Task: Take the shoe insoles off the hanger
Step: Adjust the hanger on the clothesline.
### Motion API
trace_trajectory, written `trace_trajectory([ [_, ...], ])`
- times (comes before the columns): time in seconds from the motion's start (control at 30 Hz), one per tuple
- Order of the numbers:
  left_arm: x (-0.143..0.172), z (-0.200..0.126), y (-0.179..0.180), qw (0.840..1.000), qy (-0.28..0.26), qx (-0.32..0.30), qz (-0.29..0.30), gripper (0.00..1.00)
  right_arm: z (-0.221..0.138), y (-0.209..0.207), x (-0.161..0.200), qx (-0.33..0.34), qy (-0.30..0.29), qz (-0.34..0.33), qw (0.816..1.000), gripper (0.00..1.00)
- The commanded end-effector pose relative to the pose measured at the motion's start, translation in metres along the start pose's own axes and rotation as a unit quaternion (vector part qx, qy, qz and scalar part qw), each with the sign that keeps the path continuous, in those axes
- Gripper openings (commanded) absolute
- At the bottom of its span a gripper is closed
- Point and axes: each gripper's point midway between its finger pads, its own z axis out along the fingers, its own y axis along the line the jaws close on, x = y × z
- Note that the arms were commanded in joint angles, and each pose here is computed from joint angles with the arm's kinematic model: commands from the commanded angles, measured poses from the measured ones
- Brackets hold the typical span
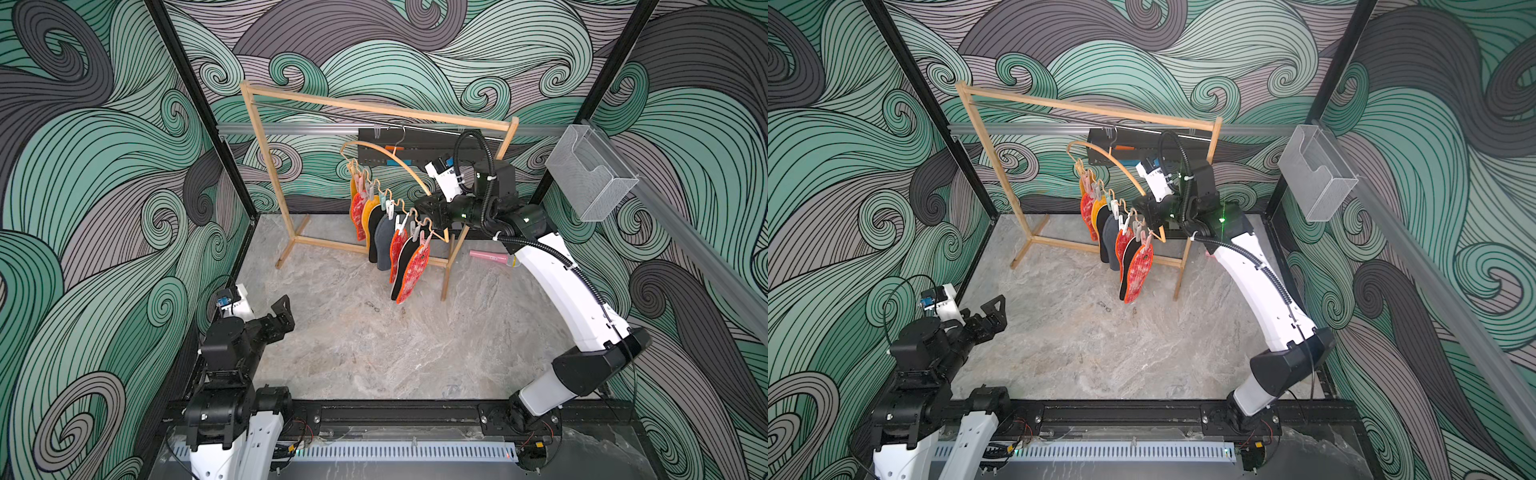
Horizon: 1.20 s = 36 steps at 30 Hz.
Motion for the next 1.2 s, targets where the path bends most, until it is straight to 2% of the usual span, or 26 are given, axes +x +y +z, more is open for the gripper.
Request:
trace_trajectory([
  [0.0,-0.001,0.004,-0.004,1.000,0.000,0.010,0.009,0.96,-0.012,0.014,-0.012,-0.018,-0.020,0.003,1.000,0.09],
  [0.13,-0.002,0.004,-0.004,1.000,-0.001,0.009,0.009,0.96,-0.009,0.012,-0.012,-0.012,-0.019,0.026,0.999,0.09],
  [0.23,-0.002,0.004,-0.004,1.000,-0.001,0.009,0.009,0.96,-0.005,0.009,-0.011,-0.002,-0.017,0.052,0.998,0.14],
  [0.27,-0.002,0.004,-0.004,1.000,-0.001,0.009,0.009,0.96,-0.005,0.012,-0.012,-0.010,-0.017,0.057,0.998,0.17],
  [0.33,-0.001,0.004,-0.004,1.000,0.001,0.008,0.009,0.96,-0.003,0.016,-0.014,-0.016,-0.018,0.069,0.997,0.33],
  [0.37,-0.001,0.004,-0.004,1.000,0.000,0.009,0.008,0.96,-0.001,0.020,-0.014,-0.024,-0.017,0.074,0.997,0.37],
  [0.47,-0.001,0.004,-0.004,1.000,0.000,0.009,0.009,0.96,0.002,0.028,-0.014,-0.039,-0.015,0.073,0.996,0.45],
  [0.63,-0.001,0.005,-0.004,1.000,0.003,0.011,0.009,0.96,0.003,0.041,-0.015,-0.074,-0.017,0.076,0.994,0.53],
  [0.9,0.000,0.006,-0.005,1.000,0.006,0.012,0.009,0.96,0.001,0.067,-0.030,-0.139,-0.036,0.096,0.985,0.54],
  [1.17,0.000,0.006,-0.005,1.000,0.005,0.013,0.009,0.96,0.004,0.074,-0.033,-0.152,-0.039,0.091,0.983,0.54],
])
